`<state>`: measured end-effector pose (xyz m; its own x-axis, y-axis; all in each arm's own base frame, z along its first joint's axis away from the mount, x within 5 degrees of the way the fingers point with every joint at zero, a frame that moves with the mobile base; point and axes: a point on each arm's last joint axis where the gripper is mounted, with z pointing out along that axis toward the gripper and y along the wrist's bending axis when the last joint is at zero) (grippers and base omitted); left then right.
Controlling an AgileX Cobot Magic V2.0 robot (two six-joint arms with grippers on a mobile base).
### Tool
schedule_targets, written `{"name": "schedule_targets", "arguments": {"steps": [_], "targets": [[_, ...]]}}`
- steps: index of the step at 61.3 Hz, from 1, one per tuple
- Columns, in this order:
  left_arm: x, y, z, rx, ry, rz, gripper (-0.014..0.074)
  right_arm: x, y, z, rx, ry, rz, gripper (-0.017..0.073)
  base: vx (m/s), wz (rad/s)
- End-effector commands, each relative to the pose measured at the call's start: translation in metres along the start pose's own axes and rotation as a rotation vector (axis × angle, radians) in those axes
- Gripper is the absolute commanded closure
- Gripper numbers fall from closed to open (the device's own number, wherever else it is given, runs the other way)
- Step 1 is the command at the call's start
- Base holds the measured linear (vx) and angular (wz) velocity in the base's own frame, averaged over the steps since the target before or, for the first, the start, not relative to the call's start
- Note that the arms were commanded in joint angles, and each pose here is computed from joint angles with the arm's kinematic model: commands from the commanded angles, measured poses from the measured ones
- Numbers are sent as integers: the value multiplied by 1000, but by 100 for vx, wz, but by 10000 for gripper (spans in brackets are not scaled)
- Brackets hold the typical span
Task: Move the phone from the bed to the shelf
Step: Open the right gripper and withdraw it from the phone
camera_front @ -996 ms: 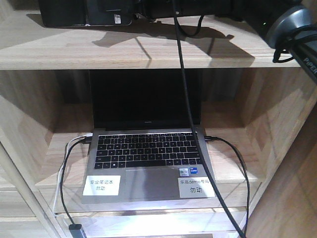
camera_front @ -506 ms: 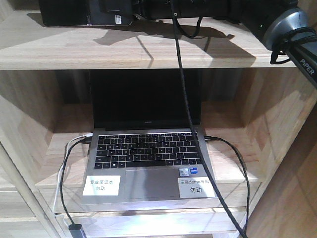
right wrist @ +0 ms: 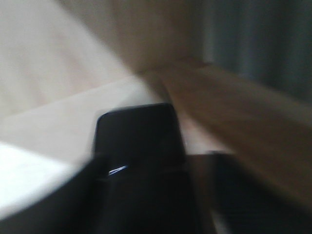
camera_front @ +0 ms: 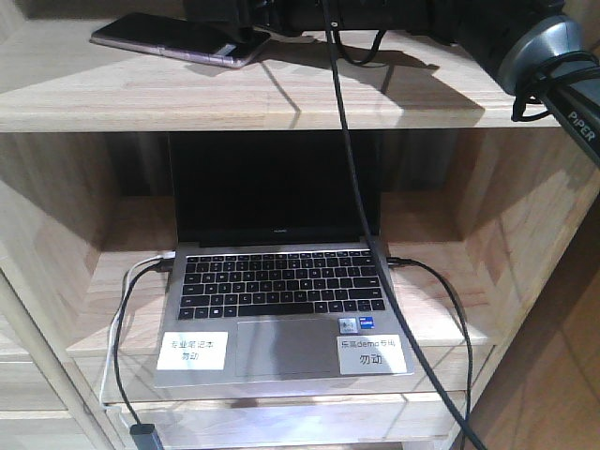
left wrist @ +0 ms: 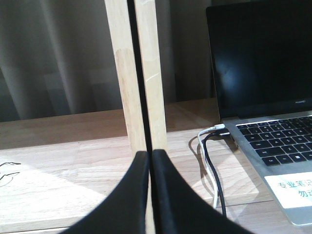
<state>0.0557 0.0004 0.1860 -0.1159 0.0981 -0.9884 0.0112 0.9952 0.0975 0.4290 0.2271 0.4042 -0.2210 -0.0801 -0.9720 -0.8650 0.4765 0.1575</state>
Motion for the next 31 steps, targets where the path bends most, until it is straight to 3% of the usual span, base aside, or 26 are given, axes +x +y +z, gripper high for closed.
{"name": "schedule_targets", "arguments": {"steps": [1,20,31], "targets": [[-15,1,-3,-3,-101,-8,593,-40,18,-26,40,-118,-65,-171,0,0],[-15,1,-3,-3,-101,-8,593,-42,19,-28,52,-109,-75,-134,0,0],[-15,1,-3,-3,-101,-8,593,-52,27,-37,51,-128,-82,-57,0,0]]}}
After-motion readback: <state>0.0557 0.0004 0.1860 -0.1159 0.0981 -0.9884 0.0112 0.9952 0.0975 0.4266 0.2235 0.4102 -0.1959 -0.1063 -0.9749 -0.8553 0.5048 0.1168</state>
